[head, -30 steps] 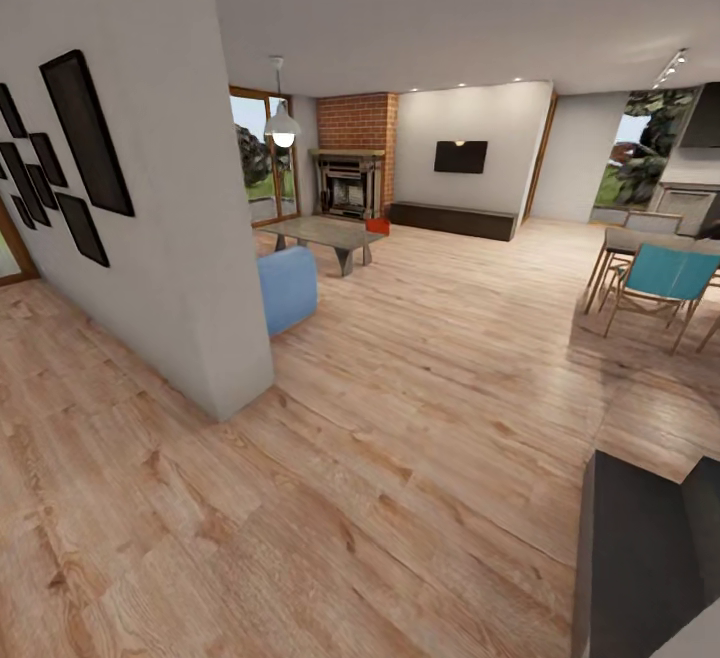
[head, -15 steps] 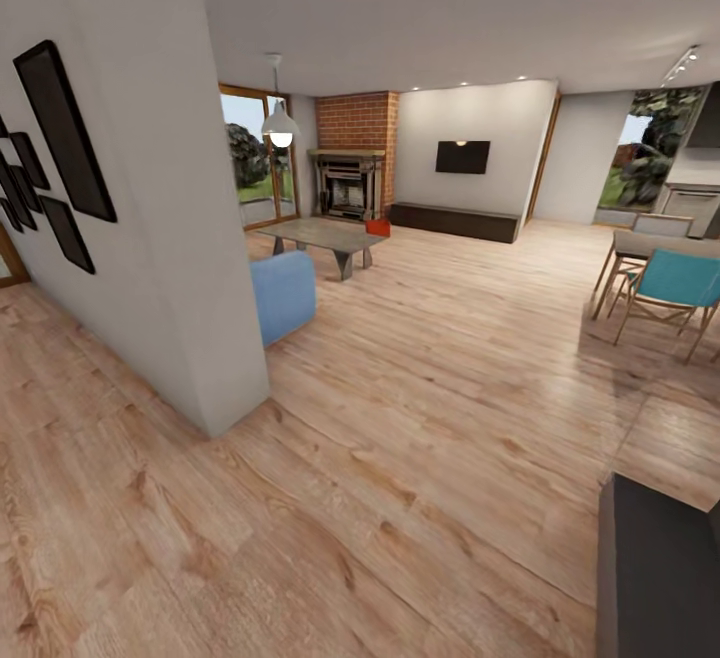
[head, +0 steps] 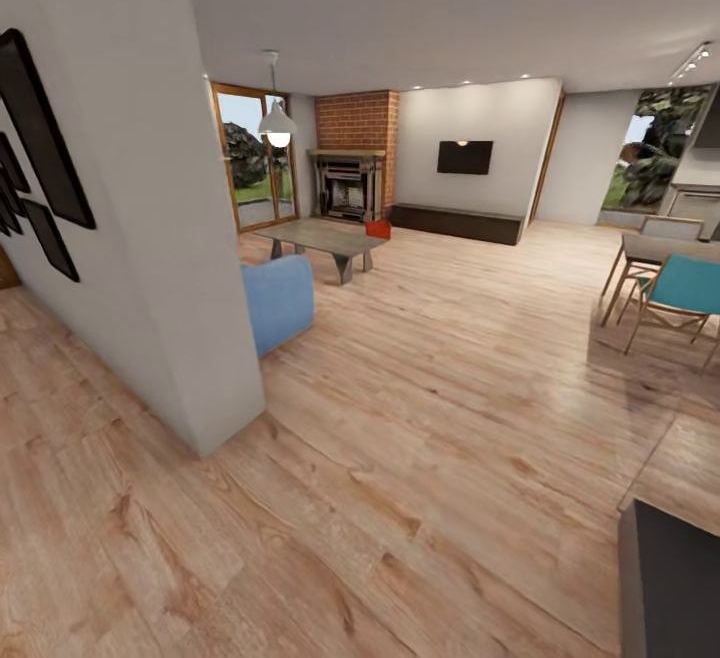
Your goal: Move the two storage containers from the living room to the garage. In the garage, place one container on the floor and stack the other container on top of it (either order is fine).
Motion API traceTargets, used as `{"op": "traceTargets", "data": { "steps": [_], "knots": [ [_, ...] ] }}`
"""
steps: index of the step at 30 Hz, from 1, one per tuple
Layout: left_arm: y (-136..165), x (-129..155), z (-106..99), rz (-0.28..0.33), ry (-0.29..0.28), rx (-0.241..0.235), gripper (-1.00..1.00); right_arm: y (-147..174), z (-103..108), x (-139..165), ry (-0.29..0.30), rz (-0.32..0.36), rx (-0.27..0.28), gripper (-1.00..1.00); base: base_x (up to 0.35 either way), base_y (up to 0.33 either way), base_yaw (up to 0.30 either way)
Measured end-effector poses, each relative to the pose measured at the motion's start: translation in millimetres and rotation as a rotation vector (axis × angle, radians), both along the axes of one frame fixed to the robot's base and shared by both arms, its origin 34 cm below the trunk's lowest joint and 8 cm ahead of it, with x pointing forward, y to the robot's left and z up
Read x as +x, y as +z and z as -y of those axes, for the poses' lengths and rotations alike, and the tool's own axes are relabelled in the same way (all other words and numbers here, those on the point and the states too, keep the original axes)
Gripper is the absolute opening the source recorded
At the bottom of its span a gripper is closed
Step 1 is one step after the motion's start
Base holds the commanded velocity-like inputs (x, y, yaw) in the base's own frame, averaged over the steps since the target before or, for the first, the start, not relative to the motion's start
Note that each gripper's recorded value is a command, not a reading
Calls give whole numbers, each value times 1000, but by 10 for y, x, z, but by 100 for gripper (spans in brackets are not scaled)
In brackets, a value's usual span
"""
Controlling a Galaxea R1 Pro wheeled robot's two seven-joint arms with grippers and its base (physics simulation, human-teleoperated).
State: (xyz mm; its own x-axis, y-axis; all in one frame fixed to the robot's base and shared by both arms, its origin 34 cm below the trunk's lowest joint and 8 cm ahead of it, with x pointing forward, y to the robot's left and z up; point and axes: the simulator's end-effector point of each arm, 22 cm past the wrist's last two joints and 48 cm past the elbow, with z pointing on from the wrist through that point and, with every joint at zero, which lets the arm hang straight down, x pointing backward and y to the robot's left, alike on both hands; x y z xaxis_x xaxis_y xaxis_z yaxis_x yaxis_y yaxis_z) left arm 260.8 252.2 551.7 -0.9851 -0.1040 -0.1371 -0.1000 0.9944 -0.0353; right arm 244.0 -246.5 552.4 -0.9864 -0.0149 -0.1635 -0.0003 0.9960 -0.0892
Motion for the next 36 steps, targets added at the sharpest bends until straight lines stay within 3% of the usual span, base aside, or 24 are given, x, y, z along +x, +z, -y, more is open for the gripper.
{"op": "traceTargets", "data": {
  "steps": [30, 36],
  "knots": [
    [0, 2, -3, 1, 0, 0, 100, 1, -10, 11, 1, 2, 2, 100, 322, 0, -1],
    [-1, -1, -3, 0, 0, 0, 100, 1, -32, 14, -6, 3, 6, 100, 322, 0, -171]
  ]
}}
